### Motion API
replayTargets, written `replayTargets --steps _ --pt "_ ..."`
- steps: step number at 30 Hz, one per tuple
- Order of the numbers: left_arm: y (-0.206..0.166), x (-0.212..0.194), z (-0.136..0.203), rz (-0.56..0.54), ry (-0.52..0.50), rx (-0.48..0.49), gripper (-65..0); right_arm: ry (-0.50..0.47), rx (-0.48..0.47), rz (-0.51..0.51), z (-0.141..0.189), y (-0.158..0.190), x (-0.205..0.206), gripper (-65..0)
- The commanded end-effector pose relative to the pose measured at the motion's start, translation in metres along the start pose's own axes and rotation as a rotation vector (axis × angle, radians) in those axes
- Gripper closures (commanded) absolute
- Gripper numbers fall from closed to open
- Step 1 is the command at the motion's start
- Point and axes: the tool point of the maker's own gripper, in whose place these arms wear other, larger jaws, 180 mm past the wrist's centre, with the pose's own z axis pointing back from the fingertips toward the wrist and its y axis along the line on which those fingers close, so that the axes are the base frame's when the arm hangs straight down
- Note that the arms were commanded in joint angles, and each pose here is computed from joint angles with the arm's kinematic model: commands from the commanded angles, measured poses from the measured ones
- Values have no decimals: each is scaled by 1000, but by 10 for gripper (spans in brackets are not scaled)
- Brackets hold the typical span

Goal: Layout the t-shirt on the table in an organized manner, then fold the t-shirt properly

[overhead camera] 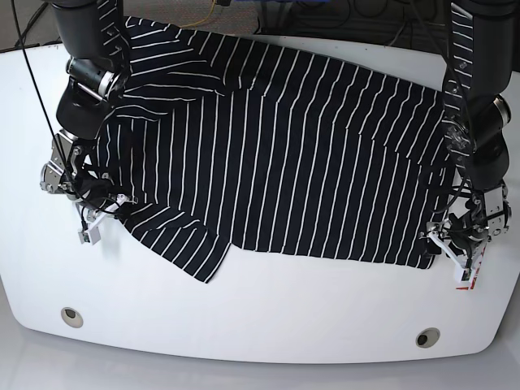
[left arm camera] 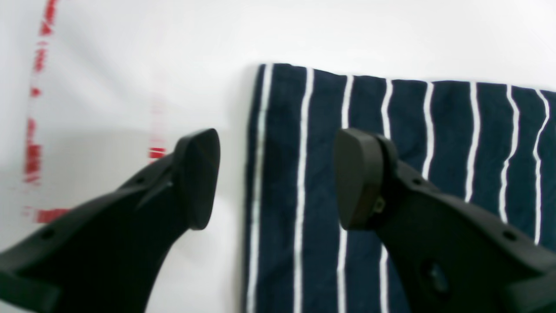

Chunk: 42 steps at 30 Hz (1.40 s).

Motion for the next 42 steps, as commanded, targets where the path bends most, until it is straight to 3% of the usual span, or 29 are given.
replayTargets --steps 1,8,17,29,42 --pt "9 30 5 10 -80 23 -391 2 -21 19 5 -7 9 0" --pt "19 27 5 28 -80 83 -391 2 -23 19 6 -8 9 0" --pt "19 24 4 25 -73 83 -391 2 -23 19 6 -8 9 0" --pt "13 1 0 -22 -13 73 -391 1 -22 19 6 -7 9 0" --pt "-18 -18 -13 -19 15 18 -391 1 -22 19 6 -7 9 0"
